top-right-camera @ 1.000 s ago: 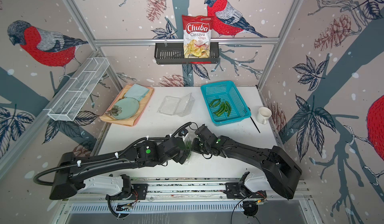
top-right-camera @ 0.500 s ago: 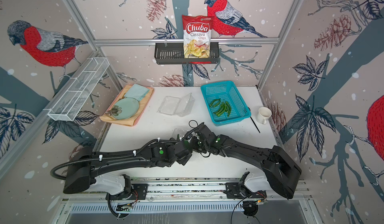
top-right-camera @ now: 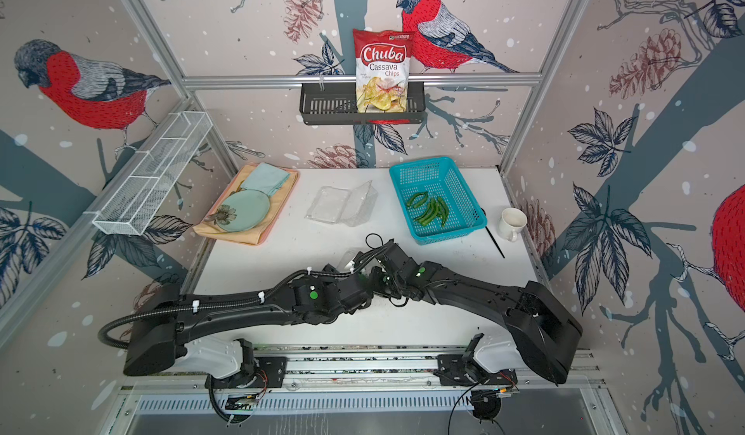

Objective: Take small green peppers out of containers
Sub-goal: Open the packing box at the center of the board.

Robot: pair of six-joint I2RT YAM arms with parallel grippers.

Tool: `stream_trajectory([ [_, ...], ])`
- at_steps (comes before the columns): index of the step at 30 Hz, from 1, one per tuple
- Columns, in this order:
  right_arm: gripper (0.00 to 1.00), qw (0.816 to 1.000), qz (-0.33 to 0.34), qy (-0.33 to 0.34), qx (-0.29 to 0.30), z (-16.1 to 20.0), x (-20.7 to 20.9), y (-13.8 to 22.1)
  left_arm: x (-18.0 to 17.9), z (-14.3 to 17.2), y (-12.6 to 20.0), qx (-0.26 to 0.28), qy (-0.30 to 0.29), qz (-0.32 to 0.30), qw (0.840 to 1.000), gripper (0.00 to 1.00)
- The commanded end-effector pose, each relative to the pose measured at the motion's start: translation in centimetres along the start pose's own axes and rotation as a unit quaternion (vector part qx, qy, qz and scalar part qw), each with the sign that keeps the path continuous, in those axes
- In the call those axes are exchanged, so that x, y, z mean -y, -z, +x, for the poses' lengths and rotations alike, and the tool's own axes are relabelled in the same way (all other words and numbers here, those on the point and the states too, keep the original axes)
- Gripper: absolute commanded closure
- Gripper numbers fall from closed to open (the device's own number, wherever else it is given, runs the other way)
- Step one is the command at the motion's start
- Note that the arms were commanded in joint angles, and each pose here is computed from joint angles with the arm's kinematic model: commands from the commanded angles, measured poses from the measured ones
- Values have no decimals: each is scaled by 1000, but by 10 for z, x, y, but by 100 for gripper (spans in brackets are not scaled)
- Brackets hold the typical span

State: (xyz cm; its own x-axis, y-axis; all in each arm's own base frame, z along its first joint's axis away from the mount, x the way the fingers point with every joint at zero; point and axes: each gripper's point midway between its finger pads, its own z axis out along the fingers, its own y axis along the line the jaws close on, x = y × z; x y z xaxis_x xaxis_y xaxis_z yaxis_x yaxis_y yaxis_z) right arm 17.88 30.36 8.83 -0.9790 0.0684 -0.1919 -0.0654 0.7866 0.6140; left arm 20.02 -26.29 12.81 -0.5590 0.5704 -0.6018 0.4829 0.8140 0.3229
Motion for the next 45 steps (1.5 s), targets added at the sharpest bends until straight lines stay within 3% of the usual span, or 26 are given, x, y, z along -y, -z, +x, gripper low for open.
stream_trajectory([
  [1, 100, 1000, 16, 7, -6, 3, 6, 0, -20, 6, 2, -5, -9, -48, 999, 12],
  [15, 100, 998, 53, -4, 14, -5, 25, 2, -36, 19, -4, -35, -37, -108, 993, 14],
  [35, 100, 997, 71, 11, 21, -9, 31, 2, -50, 1, 12, -26, -24, -142, 989, 15],
  [40, 100, 997, 69, 12, 29, -11, 32, 3, -60, -14, 27, -16, 5, -146, 989, 11],
  [45, 100, 997, 54, 11, 45, -18, 29, 2, -83, -23, 34, -13, 94, -121, 988, 10],
])
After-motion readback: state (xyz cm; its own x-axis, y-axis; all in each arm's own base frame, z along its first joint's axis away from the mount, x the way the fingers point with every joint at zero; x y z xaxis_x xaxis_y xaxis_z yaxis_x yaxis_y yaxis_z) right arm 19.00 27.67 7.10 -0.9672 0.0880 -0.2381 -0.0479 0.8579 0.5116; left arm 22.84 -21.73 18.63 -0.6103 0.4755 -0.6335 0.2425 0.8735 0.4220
